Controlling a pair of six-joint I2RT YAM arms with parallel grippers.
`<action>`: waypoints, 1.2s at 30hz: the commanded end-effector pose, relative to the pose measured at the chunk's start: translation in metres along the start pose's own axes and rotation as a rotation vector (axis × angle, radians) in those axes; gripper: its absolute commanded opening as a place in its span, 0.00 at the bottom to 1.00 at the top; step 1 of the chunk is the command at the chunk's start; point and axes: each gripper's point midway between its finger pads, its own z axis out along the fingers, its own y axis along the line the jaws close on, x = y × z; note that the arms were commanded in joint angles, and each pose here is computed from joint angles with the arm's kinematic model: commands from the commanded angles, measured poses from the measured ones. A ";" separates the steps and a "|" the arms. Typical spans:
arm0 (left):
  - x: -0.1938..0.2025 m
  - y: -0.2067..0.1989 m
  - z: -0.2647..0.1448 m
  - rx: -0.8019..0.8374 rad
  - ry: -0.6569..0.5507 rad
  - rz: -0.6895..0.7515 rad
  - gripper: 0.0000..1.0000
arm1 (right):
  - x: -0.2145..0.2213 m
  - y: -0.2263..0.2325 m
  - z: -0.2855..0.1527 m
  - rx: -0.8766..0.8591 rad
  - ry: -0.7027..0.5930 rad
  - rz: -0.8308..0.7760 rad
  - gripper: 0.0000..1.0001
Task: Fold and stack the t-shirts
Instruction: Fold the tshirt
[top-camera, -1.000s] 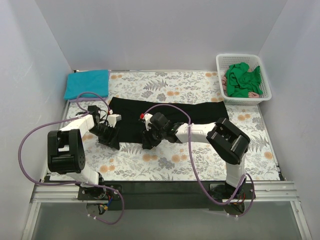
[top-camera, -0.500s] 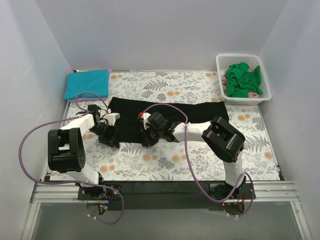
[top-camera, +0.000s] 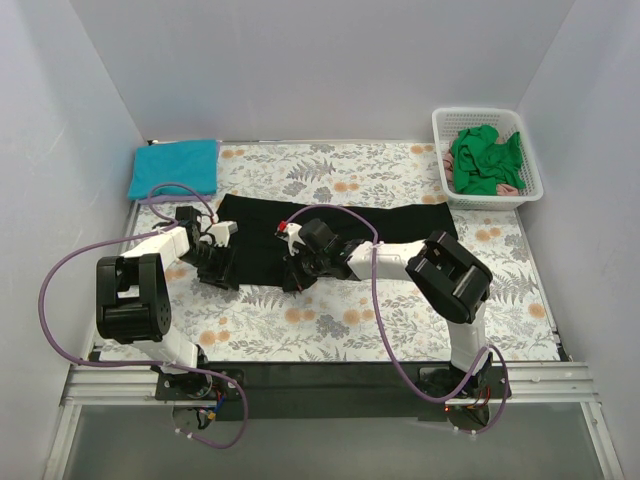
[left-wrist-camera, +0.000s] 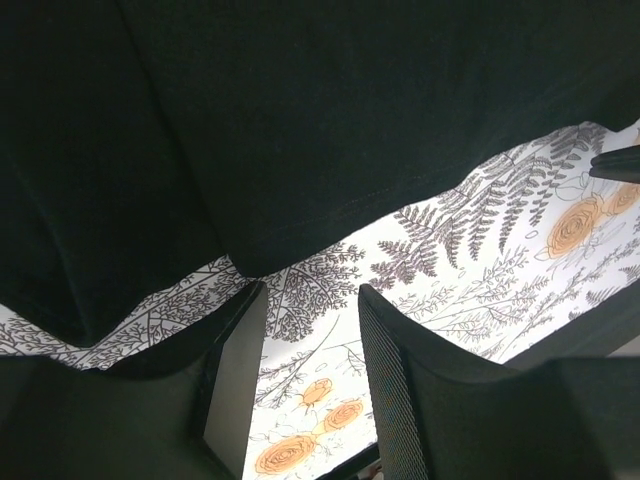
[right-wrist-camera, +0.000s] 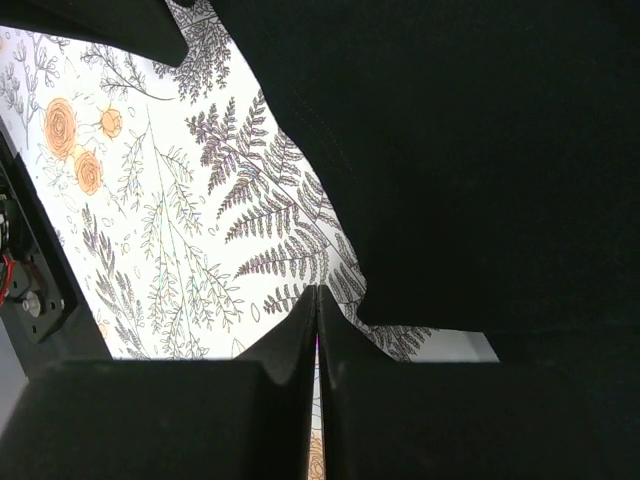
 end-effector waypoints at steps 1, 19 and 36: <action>-0.017 0.025 0.003 -0.119 -0.046 0.032 0.41 | -0.032 0.019 -0.014 -0.048 -0.073 -0.023 0.01; -0.023 0.037 0.000 -0.194 -0.063 0.018 0.40 | -0.017 0.000 -0.035 0.021 -0.050 0.002 0.41; -0.023 0.022 0.009 -0.159 -0.066 0.026 0.31 | 0.001 -0.029 -0.014 0.140 -0.022 0.066 0.49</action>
